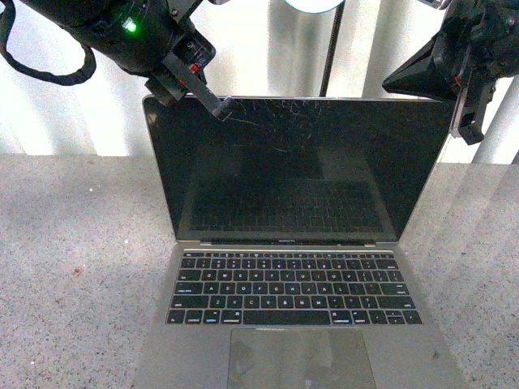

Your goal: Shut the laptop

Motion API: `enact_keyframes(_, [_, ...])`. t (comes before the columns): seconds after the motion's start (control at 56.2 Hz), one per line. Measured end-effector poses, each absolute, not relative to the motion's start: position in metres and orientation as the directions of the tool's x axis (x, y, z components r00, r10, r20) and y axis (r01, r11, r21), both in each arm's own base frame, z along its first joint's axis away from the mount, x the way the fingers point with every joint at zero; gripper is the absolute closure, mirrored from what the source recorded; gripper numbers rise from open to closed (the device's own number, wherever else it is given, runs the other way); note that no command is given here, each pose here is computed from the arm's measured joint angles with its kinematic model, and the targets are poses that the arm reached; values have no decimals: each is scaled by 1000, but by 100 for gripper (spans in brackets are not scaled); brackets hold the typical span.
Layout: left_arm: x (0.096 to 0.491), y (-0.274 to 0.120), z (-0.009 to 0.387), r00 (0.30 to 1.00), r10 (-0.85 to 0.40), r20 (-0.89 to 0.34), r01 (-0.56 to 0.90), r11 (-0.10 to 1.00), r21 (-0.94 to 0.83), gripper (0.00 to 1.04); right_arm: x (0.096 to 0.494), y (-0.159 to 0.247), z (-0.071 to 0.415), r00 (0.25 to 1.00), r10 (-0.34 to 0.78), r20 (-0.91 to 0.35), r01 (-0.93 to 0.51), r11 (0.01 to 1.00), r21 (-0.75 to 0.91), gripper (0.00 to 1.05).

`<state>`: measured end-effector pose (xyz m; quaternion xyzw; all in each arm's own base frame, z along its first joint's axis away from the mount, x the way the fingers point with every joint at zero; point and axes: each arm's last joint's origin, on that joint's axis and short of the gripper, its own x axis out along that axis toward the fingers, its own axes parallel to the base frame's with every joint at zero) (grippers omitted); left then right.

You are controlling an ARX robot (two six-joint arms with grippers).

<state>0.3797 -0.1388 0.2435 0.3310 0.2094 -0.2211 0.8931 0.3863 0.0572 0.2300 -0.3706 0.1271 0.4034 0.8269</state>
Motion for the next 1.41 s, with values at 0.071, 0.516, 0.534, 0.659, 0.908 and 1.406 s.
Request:
enact_keyframes(0.071, [379, -139, 243, 813, -257, -523, 536, 682, 498, 101, 385, 57, 227, 638, 572, -516, -766, 397, -506, 102])
enact_keyframes(0.516, [376, -139, 239, 787, -284, -548, 572, 670, 474, 101, 376, 59, 223, 607, 573, -550, -790, 363, -494, 102])
enact_keyframes(0.534, [376, -139, 239, 783, -287, -552, 576, 668, 471, 101, 375, 59, 223, 606, 573, -552, -791, 361, -494, 102])
enact_keyframes(0.659, [373, -138, 237, 762, -302, -573, 601, 659, 452, 101, 372, 60, 221, 595, 566, -571, -799, 340, -496, 102])
enact_keyframes(0.908, [367, -132, 227, 728, -301, -615, 628, 652, 425, 101, 366, 64, 211, 557, 566, -608, -826, 304, -474, 102])
enact_keyframes(1.406, [347, -127, 217, 678, -338, -652, 678, 631, 377, 101, 355, 76, 198, 502, 572, -648, -860, 251, -444, 102])
